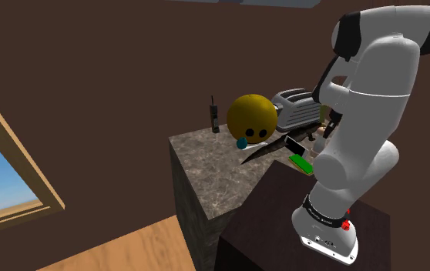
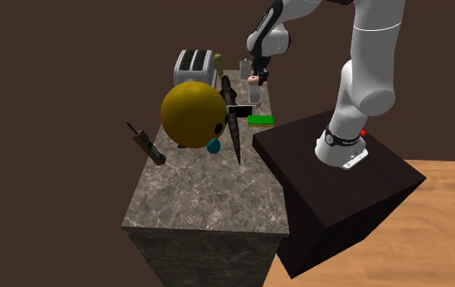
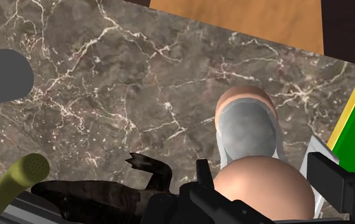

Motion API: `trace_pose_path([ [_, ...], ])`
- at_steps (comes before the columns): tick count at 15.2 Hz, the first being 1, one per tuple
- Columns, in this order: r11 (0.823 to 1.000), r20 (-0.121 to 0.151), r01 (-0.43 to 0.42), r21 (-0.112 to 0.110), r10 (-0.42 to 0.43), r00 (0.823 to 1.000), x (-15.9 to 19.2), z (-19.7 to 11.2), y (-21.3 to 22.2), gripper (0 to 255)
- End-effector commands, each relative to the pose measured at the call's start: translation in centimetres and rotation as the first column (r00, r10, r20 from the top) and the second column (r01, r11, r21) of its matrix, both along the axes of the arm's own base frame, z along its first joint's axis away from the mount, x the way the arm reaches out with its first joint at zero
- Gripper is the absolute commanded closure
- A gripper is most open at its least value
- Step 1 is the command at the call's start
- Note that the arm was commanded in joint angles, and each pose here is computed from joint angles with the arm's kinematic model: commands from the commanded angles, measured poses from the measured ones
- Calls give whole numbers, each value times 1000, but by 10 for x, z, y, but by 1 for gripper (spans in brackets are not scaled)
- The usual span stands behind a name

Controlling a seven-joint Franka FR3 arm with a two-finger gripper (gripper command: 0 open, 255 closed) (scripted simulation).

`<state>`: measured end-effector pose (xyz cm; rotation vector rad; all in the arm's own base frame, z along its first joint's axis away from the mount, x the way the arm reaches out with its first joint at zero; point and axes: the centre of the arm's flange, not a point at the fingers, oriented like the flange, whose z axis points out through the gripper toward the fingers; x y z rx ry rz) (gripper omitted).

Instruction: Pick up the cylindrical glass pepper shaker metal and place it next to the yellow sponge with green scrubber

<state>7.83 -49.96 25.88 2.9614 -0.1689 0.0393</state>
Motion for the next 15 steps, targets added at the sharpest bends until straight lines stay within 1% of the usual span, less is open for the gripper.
trace_pose_path([
  [1, 1000, 0, 0, 0, 0, 1000, 0, 0, 0, 0],
  [6, 1000, 0, 0, 0, 0, 1000, 0, 0, 0, 0],
  [10, 1000, 0, 0, 0, 0, 1000, -1, 49, 9, 0],
  [15, 1000, 0, 0, 0, 0, 1000, -1, 49, 9, 0],
])
